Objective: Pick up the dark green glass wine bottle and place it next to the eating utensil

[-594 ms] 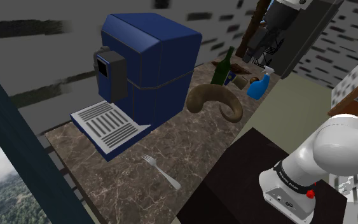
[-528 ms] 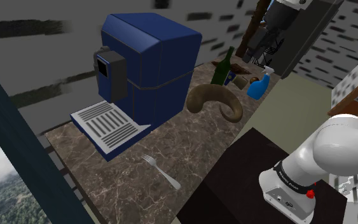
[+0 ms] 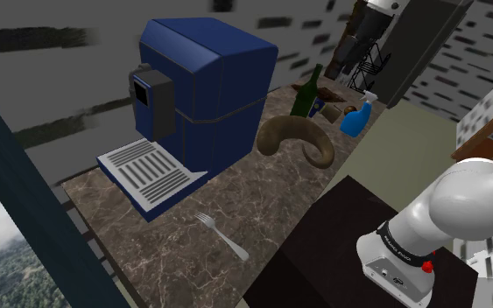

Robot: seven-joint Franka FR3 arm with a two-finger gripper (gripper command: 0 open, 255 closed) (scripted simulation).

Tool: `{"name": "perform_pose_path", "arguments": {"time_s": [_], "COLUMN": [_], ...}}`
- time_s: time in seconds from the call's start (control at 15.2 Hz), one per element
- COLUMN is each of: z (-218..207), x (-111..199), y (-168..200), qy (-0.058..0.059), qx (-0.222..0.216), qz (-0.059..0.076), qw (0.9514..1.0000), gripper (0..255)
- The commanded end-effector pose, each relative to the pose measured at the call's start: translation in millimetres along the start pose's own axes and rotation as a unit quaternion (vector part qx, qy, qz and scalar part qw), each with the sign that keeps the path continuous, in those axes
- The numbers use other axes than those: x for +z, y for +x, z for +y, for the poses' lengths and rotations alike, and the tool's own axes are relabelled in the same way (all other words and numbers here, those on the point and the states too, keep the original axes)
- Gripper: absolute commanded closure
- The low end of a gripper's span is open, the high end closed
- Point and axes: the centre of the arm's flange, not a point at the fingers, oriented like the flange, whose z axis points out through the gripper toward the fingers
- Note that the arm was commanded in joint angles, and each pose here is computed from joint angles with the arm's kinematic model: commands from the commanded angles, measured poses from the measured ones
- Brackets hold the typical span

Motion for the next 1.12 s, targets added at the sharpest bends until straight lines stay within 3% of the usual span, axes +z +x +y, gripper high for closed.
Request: {"name": "perform_pose_path", "arguments": {"time_s": [0.0, 1.06], "z": [21, 198], "x": [6, 50], "y": [15, 127], "qy": [0.0, -0.001], "qx": [-0.002, -0.011], "qz": [-0.003, -0.024], "qw": [1.0, 0.9997], "gripper": [0, 0]}}
